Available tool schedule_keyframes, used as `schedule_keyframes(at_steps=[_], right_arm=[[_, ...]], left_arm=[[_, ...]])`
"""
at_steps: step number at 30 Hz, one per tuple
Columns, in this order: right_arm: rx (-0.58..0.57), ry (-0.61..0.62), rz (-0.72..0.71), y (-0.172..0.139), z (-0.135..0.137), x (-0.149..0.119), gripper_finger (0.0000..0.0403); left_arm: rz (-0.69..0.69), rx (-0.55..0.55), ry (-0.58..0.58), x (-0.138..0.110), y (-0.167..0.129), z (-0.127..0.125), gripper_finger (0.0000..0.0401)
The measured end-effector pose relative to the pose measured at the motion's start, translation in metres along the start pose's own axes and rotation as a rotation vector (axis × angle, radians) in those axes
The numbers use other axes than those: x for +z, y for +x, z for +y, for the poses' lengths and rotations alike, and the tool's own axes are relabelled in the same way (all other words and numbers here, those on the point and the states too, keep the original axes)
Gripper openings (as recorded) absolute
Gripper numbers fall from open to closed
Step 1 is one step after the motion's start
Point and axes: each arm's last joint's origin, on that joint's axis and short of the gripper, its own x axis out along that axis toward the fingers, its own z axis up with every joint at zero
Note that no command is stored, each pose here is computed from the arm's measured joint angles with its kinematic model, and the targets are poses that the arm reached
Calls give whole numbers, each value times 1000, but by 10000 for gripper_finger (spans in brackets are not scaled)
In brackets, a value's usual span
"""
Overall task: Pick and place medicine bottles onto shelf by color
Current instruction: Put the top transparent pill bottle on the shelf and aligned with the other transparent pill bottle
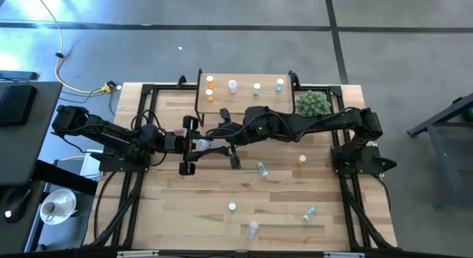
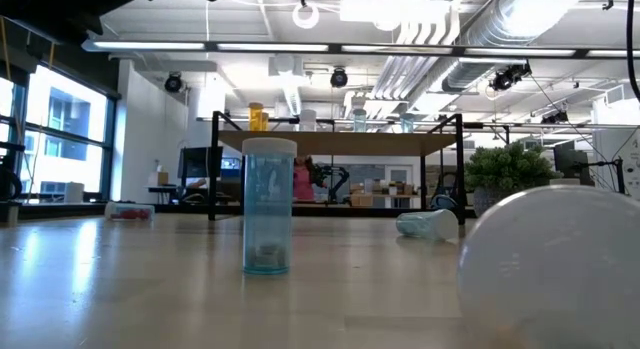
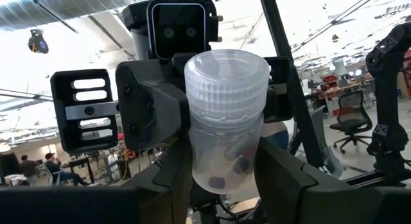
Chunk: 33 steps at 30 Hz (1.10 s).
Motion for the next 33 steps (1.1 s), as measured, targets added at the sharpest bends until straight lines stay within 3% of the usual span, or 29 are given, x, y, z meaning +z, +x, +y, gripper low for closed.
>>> schedule_keyframes(at_steps=[5, 15, 20, 26, 33], right_arm=[[-27, 2, 9, 0, 0, 0, 147], [-78, 11, 92, -3, -2, -6, 222], [-154, 12, 179, -20, -3, -2, 228], [-180, 7, 166, -44, -5, 16, 228], [-328, 5, 138, -70, -23, 32, 229]], left_arm=[[0, -1, -1, 0, 0, 0, 129], [85, 91, 22, -6, 0, 2, 129], [126, 149, 34, -8, -1, 3, 129], [244, 248, 95, -16, -2, 5, 129], [432, 352, 128, -25, -3, 10, 129]])
